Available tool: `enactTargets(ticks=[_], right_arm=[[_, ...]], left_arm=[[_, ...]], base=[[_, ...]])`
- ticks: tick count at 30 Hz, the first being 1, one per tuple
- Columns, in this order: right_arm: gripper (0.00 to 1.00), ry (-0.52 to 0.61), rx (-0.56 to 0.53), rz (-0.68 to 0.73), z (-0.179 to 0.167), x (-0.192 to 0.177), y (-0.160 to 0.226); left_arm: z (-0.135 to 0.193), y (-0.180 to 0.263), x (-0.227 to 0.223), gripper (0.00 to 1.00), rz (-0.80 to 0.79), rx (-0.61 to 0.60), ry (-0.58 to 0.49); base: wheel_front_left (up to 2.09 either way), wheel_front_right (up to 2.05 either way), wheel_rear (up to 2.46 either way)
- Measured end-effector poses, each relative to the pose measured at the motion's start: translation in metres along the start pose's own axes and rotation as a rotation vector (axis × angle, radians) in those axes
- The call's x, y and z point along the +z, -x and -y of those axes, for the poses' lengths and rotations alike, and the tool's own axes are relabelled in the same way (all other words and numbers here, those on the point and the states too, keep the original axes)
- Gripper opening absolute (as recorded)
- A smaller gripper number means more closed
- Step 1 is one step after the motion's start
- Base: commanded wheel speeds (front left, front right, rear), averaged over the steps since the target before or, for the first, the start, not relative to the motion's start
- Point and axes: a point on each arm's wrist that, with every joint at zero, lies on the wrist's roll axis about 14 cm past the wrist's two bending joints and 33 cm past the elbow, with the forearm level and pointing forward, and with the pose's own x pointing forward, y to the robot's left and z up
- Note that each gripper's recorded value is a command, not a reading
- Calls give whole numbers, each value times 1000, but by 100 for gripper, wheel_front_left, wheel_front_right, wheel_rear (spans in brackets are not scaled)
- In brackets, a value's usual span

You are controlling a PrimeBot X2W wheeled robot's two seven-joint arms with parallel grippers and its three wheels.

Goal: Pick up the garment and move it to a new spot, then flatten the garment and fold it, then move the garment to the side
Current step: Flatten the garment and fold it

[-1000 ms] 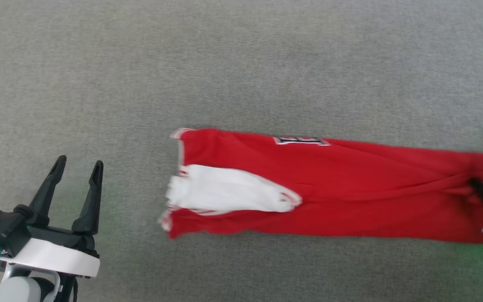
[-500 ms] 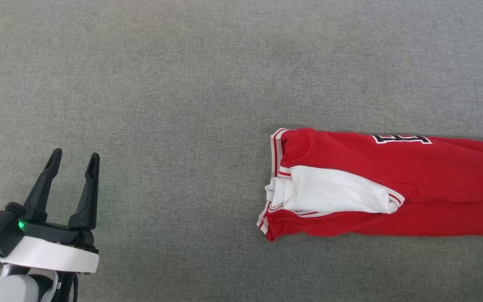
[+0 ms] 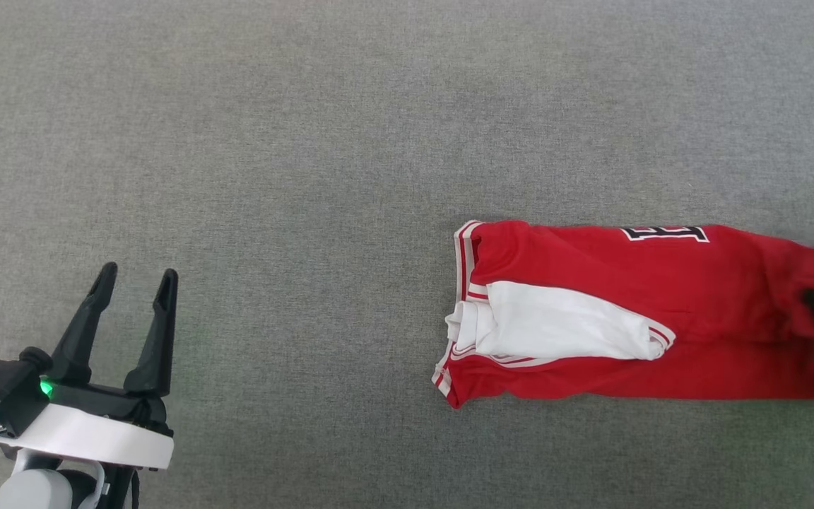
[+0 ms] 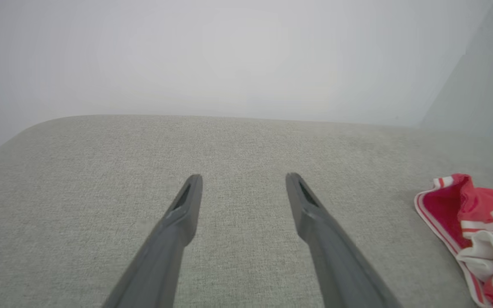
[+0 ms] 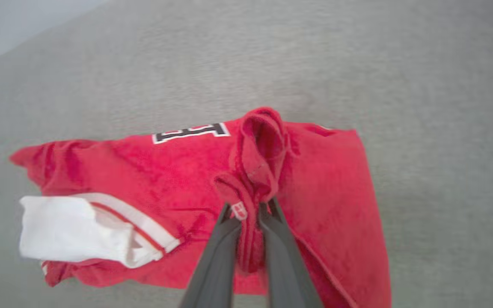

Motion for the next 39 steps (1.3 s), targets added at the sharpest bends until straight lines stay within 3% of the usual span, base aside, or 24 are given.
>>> enactTargets(ticks=[8, 15, 21, 32, 34, 35, 39], right_arm=[[0, 215, 301, -88, -113, -20, -15], [0, 351, 465, -165, -177, -42, -29], [0, 406, 469, -231, -187, -60, -55], [0, 381, 484, -295, -192, -85, -81], [91, 381, 482, -284, -191, -84, -81], [100, 377, 486, -275, -192, -82, -80], [100, 363, 487, -200, -189, -62, -72]], left_arm=[[-4, 5, -4, 100, -20, 11, 0], [-9, 6, -7, 100, -29, 30, 5], [-15, 5, -6, 100, -21, 57, 9], [-19, 3, -14, 100, -42, 74, 19], [-19, 3, -14, 100, -44, 76, 21], [-20, 4, -14, 100, -44, 76, 21], [-21, 5, -12, 100, -41, 75, 17]], base=[[0, 0, 0], [0, 0, 0], [0, 0, 0], [0, 0, 0], [0, 0, 0], [0, 0, 0], [0, 0, 0]])
